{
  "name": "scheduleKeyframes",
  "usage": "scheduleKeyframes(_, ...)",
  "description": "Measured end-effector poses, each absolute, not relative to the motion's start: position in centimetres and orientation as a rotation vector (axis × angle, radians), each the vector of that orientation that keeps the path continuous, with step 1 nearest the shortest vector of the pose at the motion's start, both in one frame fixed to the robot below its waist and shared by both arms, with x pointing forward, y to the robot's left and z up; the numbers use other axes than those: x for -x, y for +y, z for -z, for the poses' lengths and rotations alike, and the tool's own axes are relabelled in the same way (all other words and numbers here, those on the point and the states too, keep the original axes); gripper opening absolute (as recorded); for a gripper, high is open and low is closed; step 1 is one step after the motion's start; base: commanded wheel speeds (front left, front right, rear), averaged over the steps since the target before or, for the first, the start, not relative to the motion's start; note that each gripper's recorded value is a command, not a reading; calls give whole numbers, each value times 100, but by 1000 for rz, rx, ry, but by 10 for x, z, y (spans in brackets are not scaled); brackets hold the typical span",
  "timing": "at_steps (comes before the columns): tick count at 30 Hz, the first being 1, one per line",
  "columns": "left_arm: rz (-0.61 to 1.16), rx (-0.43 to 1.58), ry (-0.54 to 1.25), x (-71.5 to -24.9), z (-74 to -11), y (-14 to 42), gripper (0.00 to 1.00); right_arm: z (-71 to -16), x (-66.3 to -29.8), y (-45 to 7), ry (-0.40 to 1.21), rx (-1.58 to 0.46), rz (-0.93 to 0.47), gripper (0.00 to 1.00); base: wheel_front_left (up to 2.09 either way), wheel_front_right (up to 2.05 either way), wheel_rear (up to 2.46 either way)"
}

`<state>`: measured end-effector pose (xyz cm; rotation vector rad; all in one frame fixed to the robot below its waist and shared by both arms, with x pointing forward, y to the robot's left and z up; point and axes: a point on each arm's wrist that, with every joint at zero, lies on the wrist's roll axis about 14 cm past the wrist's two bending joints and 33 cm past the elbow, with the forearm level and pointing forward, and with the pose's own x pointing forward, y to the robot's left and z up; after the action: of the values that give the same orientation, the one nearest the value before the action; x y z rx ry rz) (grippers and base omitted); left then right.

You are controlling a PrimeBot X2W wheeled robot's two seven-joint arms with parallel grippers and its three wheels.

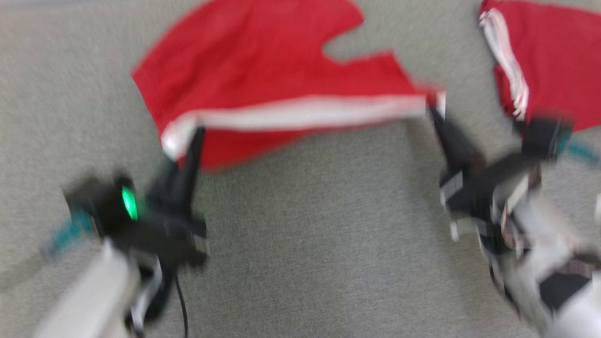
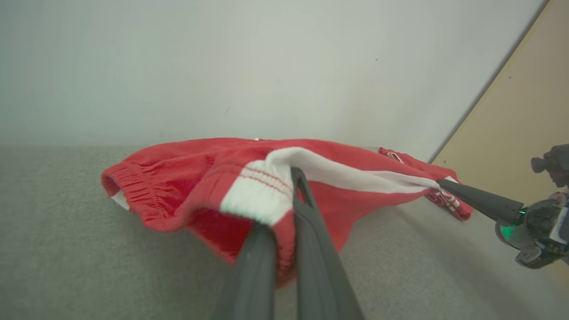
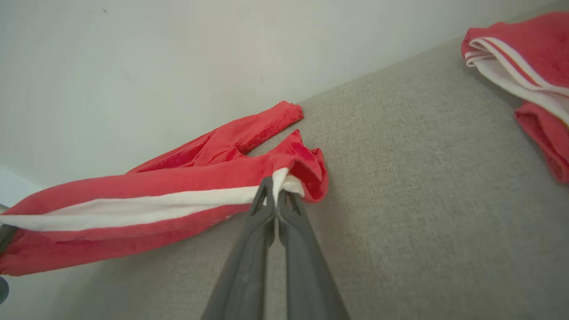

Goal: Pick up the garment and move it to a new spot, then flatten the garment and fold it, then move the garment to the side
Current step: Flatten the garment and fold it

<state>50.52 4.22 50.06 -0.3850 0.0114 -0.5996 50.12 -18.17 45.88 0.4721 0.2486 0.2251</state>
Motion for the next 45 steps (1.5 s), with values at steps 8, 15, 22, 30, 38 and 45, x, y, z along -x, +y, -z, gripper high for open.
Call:
scheduleKeyframes(8, 590, 387, 163, -409, -464, 41, 0, -434, -403, -208, 345, -548, -130, 0, 0, 0, 0)
scheduleKeyframes(15, 608, 357, 213, -361, -455, 43, 0, -415, -332, -212, 420, -617, -57, 0, 0, 0, 0)
scheduleKeyframes(22, 612, 313, 208, -342, -455, 48, 0, -425, -310, -206, 405, -700, -22, 0, 0, 0, 0)
scheduleKeyframes(30, 629, 298, 111, -347, -480, 42, 0, -469, -348, -197, 297, -752, -75, 0, 0, 0, 0)
scheduleKeyframes(38, 591, 274, 7, -383, -504, 51, 0, -520, -430, -173, 200, -678, -187, 0, 0, 0, 0)
scheduleKeyframes(45, 474, 275, -6, -428, -502, 78, 0, -535, -502, -134, 200, -609, -261, 0, 0, 0, 0)
